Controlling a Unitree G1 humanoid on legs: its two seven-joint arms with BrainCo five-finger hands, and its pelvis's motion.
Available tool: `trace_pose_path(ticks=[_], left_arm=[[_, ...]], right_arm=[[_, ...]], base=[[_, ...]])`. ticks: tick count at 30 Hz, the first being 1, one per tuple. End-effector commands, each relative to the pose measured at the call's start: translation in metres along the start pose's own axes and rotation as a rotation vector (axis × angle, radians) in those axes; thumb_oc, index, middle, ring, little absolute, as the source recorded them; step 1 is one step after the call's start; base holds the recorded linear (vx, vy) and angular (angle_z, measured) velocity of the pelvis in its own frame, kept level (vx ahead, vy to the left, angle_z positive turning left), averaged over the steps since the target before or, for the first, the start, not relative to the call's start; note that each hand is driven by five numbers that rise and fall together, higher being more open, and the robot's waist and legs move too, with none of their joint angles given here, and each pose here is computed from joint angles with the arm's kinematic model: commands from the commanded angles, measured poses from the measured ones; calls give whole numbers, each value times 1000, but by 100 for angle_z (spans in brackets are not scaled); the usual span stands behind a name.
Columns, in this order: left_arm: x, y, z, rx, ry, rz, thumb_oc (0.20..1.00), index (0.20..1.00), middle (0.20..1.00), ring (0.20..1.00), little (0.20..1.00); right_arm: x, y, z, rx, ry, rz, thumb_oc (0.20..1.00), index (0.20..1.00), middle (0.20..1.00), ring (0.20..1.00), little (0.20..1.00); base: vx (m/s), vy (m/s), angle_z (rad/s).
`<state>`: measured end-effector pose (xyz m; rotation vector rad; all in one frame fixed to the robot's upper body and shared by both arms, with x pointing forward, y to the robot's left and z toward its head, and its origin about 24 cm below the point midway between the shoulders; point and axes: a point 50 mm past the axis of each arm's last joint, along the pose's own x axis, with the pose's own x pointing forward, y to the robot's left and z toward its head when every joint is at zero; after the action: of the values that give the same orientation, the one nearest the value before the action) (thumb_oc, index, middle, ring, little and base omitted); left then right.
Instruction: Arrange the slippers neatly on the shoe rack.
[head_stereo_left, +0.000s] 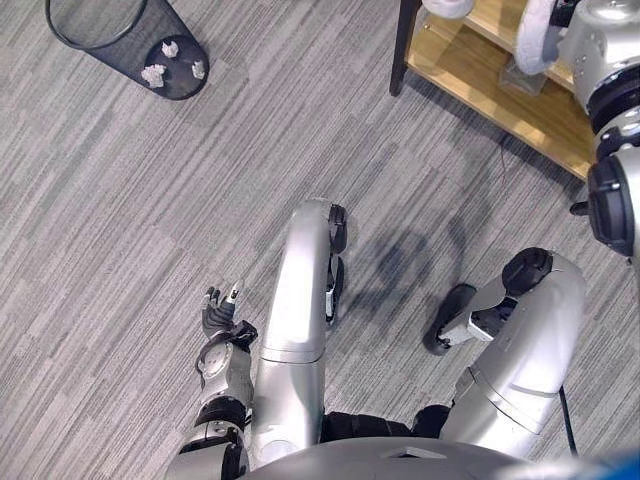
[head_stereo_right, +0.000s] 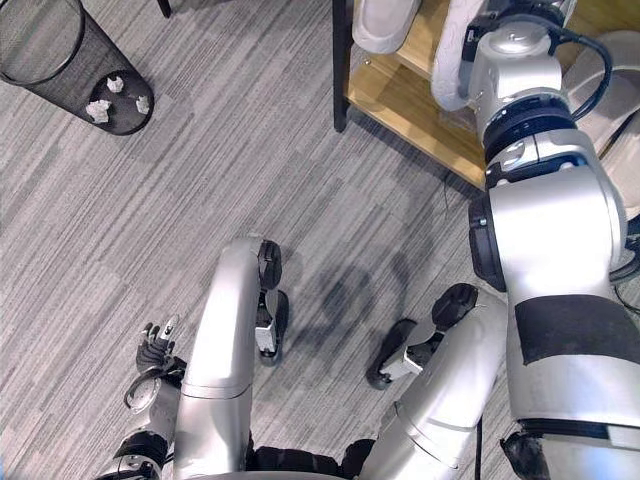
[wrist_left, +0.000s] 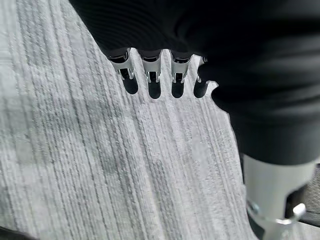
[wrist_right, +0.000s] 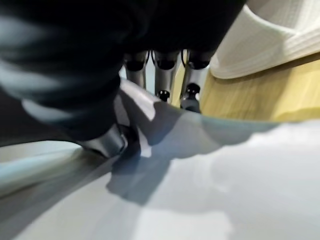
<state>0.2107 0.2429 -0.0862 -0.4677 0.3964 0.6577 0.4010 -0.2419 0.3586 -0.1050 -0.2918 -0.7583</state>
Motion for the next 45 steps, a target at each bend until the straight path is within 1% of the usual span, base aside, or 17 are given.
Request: trace_pose_path(ticks=[1,2,3,7,10,12,13,15,18,22,26,33,34,38,42,45], left_arm=[[1,0,15,30,-66,-88,1000,1000,1000,1000,1000],[0,-1,13,44,-59,-115,1000,1000,1000,1000,1000],[-1,-2,11,66,-51,-137,1000,1000,1000,1000,1000],[0,1,6,161,-32,-161,1000,1000,1000,1000,1000],[-3,-1,-3,282,-15,-201,1000,1000,1000,1000,1000],[-3,-1,-3,282,-15,-201,1000,1000,1000,1000,1000],[-6,5,-14,350,23,-182,1000,1000,1000,1000,1000],[-6,7,-15,363,29,-181,1000,1000,1000,1000,1000],[-7,8,-20,408,50,-186,1000,1000,1000,1000,1000],[-7,9,-23,457,55,-197,1000,1000,1000,1000,1000],[-9,10,-28,494,79,-214,1000,1000,1000,1000,1000],[-13,11,-36,528,125,-269,1000,1000,1000,1000,1000],[-5,-50,-32,449,111,-311,1000,1000,1000,1000,1000],[-5,-45,-37,457,167,-317,1000,1000,1000,1000,1000],[-17,-49,-55,462,235,-363,1000,1000,1000,1000,1000],[-18,-54,-58,459,244,-374,1000,1000,1000,1000,1000]], right_arm=[[-2,-10,64,87,-163,-80,200,200,200,200,200],[-3,-12,70,79,-169,-103,460,460,460,460,460],[-2,-14,69,69,-169,-119,1000,1000,1000,1000,1000],[1,-20,64,76,-138,-153,1000,1000,1000,1000,1000],[0,-24,63,96,-149,-233,1000,1000,1000,1000,1000],[0,-24,63,96,-149,-233,1000,1000,1000,1000,1000],[0,-25,54,96,-98,-261,1000,1000,1000,1000,1000],[4,-31,48,100,-77,-289,1000,1000,1000,1000,1000],[3,-30,46,60,-85,-295,1000,1000,1000,1000,1000],[4,-34,39,75,-70,-341,1000,1000,1000,1000,1000],[-1,-27,35,65,-78,-369,1000,1000,1000,1000,1000],[-2,-27,28,27,-73,-411,1000,1000,1000,1000,1000],[-8,-12,22,8,-51,-360,1000,1000,1000,1000,1000],[-8,-11,16,-8,-31,-336,1000,1000,1000,1000,1000],[-12,-3,14,-235,-93,-290,1000,1000,1000,1000,1000],[-16,5,20,-336,-132,-256,1000,1000,1000,1000,1000]], base=[[16,101,14],[11,117,13],[17,86,4],[30,63,5],[16,62,-1],[-6,42,-3],[2,63,-2],[-1,30,0],[0,0,0],[0,0,0],[0,0,0],[4,7,-1],[17,66,-2],[18,45,-13],[8,4,-5],[0,0,0]])
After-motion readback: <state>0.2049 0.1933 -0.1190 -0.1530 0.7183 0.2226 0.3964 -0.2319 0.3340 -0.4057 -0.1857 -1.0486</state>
